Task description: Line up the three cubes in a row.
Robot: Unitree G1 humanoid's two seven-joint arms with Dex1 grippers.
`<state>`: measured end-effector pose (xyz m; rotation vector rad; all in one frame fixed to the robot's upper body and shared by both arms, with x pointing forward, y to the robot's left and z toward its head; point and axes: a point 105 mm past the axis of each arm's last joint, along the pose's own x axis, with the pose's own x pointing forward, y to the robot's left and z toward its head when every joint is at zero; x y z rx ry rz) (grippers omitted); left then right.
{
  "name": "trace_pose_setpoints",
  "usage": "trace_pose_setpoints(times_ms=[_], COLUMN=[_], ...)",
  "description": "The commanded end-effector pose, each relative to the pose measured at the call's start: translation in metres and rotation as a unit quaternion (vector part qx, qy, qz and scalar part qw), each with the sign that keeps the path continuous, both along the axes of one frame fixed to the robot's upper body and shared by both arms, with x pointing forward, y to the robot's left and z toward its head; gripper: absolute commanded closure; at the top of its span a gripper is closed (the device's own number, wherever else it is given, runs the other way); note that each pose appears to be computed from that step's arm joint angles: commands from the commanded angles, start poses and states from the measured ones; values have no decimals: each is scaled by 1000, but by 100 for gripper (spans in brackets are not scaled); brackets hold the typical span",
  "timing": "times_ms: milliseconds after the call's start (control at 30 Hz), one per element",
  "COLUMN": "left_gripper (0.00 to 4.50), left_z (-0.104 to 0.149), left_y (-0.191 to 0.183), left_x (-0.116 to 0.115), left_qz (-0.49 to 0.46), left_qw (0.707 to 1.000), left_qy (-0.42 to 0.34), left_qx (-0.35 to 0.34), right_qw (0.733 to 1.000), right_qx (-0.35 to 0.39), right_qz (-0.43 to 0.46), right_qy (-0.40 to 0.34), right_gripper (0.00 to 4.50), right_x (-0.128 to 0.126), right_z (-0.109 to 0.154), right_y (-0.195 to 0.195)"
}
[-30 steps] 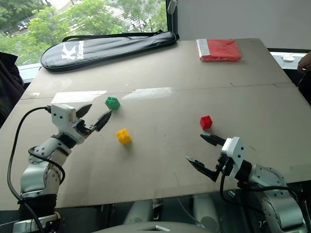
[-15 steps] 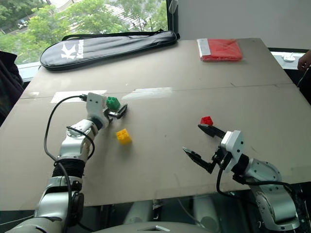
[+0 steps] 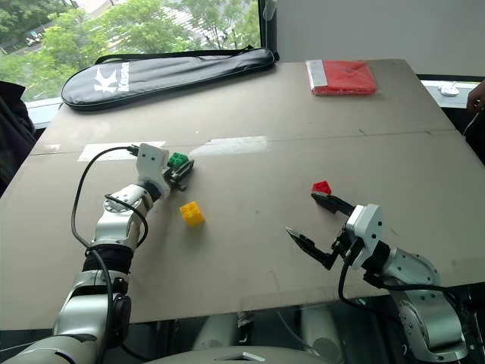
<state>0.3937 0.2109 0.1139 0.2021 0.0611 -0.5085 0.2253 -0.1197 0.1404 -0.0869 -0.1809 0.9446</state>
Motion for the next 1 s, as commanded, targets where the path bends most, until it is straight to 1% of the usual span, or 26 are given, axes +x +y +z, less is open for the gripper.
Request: trace_pose_setpoints(times_ms=[33,100,167,267,367,433,533,633,867,1000], left_gripper=[316,316,316,316,316,316,316,316,316,316], left_z=[41,41,40,39,38,35,24,13,-8,-14], left_y=[-49,-69,-82,-116,-148,-164,-191,-205,-205,-203], left_x=[-14,-23,-24,-20,-29,-33,-39,-41,-50,-51], left_qz=[-198,-284,-326,-378,-428,-445,-458,-453,-450,-445], left_qw=[978,956,942,921,898,890,884,886,887,888], left_qy=[-56,-60,-52,-43,-48,-45,-33,-20,32,41], left_qx=[19,48,61,85,89,87,88,94,99,108], right_qw=[1000,1000,1000,999,999,999,998,997,996,996], right_qx=[-2,-9,-11,-10,-6,-5,-4,-5,-14,-14], right_qz=[-6,-11,-15,-25,-37,-44,-55,-68,-89,-91], right_qy=[-19,-21,-24,-28,-31,-32,-33,-34,-6,-6], right_gripper=[0,0,0,0,0,0,0,0,0,0], right_x=[-1,0,2,3,1,0,-2,-4,-10,-10], right_z=[6,3,3,2,1,1,-1,-2,-19,-21], right_y=[-13,-19,-22,-24,-25,-25,-26,-29,-43,-45])
